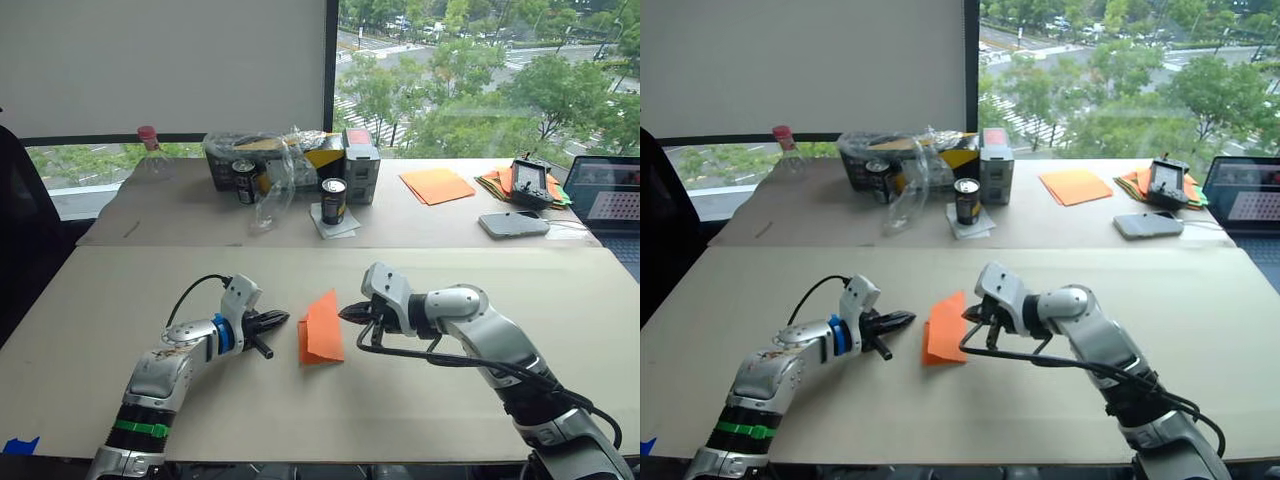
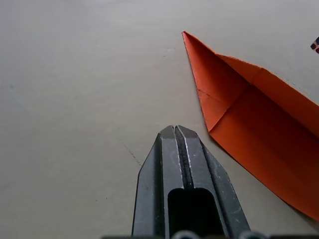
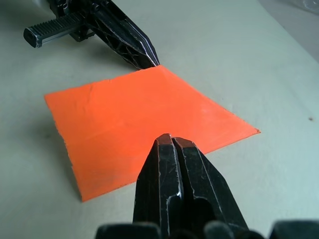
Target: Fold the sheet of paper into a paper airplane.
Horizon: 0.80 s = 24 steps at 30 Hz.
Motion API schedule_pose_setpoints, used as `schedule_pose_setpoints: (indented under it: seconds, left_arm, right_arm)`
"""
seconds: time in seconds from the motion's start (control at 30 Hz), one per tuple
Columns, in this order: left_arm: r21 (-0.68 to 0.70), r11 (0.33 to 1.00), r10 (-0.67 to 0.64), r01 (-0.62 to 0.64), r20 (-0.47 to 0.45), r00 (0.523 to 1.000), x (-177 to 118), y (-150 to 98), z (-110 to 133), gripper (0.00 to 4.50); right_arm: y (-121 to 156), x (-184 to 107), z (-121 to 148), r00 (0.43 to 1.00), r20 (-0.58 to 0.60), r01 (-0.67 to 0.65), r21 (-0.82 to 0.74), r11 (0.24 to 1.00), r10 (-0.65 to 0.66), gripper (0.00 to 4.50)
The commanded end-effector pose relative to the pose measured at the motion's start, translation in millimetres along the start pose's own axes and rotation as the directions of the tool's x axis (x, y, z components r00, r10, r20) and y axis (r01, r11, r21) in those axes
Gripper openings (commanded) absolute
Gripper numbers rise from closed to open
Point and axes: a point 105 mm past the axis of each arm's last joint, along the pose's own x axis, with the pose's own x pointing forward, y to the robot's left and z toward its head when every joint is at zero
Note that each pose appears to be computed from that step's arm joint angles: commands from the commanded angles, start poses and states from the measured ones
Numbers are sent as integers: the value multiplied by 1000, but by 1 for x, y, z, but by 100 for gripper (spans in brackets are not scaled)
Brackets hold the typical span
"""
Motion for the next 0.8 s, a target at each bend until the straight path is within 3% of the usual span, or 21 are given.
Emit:
schedule_pose_setpoints:
  seconds: [0.03,0.33,0.37,0.5,0.63,0.7,0.77,0.8]
  left_arm:
    - [42,997,-69,67,35,997,1,-10,16,2]
    - [51,994,-98,92,119,988,-6,-1,47,2]
    - [32,995,-98,95,127,987,-8,2,51,0]
    - [-82,984,-152,160,92,984,-8,8,63,115]
    - [-118,987,-94,107,105,990,5,18,82,247]
    - [-168,969,-178,179,22,984,8,7,80,316]
    - [-291,930,-264,226,-100,959,11,-1,76,377]
    - [-359,899,-311,249,-126,942,12,-4,80,377]
  right_arm:
    - [4,-8,9,1000,20,20,-16,1000,-19,0]
    - [13,-26,-2,995,-18,98,169,981,-96,0]
    - [15,-27,-2,995,-19,103,180,978,-101,29]
    - [22,-33,-7,994,-34,111,216,970,-106,158]
    - [23,-34,-2,993,-21,114,165,980,-112,294]
    - [23,-36,9,994,24,108,58,992,-110,362]
    - [29,-39,20,994,80,81,-15,997,-80,363]
    - [30,-41,23,992,94,82,-37,996,-78,363]
